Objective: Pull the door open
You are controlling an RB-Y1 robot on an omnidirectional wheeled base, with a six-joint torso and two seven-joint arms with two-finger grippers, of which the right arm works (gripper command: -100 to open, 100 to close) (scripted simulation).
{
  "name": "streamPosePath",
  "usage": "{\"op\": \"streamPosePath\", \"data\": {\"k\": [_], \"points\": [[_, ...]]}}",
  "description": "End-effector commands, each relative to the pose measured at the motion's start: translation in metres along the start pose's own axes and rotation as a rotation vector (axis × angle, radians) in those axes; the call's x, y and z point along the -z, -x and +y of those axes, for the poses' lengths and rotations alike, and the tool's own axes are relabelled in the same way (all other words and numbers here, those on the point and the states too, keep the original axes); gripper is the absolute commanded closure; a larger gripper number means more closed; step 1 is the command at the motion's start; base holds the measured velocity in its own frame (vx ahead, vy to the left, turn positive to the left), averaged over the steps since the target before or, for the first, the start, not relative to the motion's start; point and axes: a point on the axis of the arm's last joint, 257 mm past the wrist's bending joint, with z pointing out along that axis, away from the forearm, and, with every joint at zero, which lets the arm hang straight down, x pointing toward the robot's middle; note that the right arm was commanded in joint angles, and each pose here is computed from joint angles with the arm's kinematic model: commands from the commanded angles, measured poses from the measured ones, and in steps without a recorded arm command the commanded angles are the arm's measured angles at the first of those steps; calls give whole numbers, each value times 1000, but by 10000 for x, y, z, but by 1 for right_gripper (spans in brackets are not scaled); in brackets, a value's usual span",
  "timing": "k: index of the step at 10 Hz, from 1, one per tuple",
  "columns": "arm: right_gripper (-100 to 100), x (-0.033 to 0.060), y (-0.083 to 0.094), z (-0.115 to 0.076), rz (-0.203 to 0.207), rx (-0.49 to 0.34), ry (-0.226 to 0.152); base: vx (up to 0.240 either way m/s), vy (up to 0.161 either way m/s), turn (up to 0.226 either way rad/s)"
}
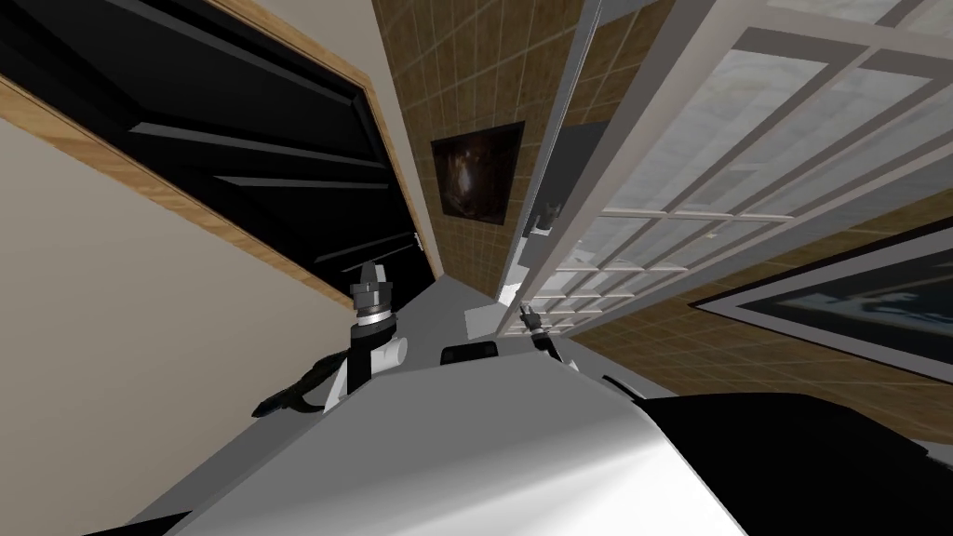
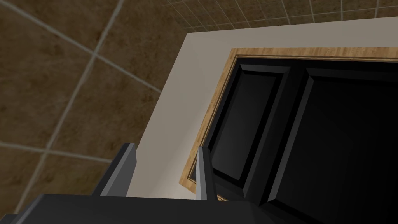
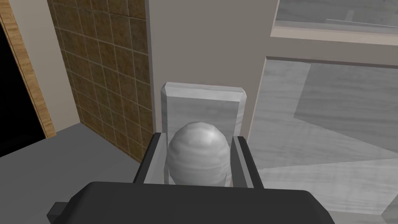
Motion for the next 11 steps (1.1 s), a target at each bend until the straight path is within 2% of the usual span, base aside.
{"op": "streamPosePath", "data": {"k": [1, 5, 6, 7, 8, 11], "points": [[100, 112, 5, -22, -2, -3, -26, -237, -70, 150], [100, 315, -2, -33, -2, -6, -80, -214, -49, 108], [100, 348, -3, -35, -2, -7, -89, -218, -65, 87], [100, 315, -12, -28, -2, -4, -83, -93, -22, 20], [100, 371, 3, -31, -5, -6, -92, -130, -31, 142], [100, 460, 2, -18, -4, -6, -109, -228, -73, 157]]}}
